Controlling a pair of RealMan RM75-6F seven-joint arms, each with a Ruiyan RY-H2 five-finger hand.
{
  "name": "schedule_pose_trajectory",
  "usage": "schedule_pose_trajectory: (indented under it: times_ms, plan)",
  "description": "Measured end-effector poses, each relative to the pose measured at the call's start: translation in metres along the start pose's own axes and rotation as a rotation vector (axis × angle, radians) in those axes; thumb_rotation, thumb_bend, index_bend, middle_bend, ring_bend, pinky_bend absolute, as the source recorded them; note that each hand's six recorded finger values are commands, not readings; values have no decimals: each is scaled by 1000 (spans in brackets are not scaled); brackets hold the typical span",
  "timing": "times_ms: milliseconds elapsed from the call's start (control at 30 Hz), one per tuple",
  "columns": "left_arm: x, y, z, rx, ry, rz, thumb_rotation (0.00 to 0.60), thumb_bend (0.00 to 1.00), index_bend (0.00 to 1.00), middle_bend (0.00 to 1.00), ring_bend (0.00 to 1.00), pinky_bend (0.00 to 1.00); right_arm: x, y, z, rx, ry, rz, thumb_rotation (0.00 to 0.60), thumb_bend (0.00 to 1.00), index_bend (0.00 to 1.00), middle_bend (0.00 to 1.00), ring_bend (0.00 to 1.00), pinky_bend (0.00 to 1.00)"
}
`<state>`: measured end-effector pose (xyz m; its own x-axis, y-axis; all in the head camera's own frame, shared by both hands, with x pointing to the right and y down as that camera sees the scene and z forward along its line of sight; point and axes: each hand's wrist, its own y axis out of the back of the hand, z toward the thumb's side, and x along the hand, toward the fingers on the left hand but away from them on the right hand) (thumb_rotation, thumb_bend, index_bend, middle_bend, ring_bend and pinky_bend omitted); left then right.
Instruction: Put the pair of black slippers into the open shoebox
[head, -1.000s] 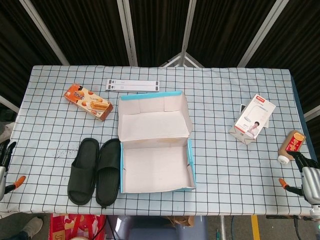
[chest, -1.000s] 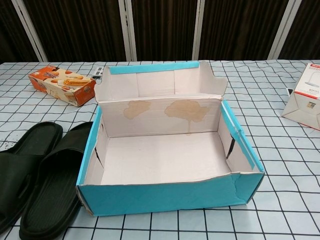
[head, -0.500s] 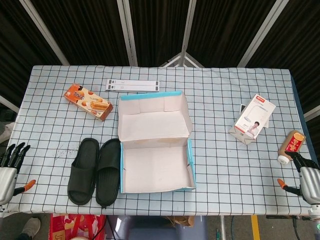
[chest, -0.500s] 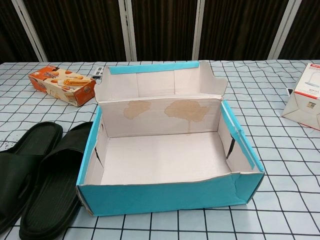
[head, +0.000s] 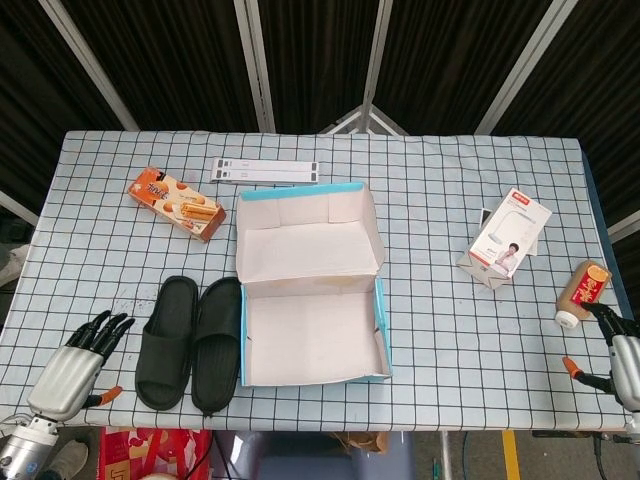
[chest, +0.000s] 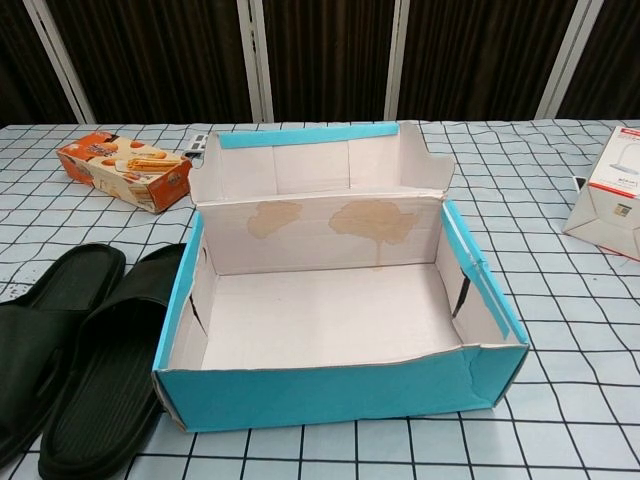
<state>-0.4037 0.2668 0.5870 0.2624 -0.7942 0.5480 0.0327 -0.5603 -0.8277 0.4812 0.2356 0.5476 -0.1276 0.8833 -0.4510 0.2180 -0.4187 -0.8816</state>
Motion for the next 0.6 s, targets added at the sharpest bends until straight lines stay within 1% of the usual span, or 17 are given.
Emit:
schedule_pose_trajectory:
  times_ms: [133, 300, 433, 600]
  plan:
    - [9, -9, 8, 36, -12, -37, 600, 87, 0, 64, 0, 160, 0, 1, -1, -4, -1, -3, 600, 234, 194, 203, 253, 213]
    - [16, -14, 14, 71, -12, -62, 600, 87, 0, 64, 0, 160, 0, 2, -2, -7, -1, -6, 600, 233, 194, 203, 252, 213]
    - [24, -23, 19, 94, -8, -94, 600, 87, 0, 64, 0, 160, 0, 2, -3, -9, -2, -5, 600, 233, 194, 202, 253, 213]
    - [31, -31, 27, 113, -22, -117, 600, 86, 0, 64, 0, 160, 0, 3, -4, -14, -1, -6, 600, 234, 194, 203, 252, 213]
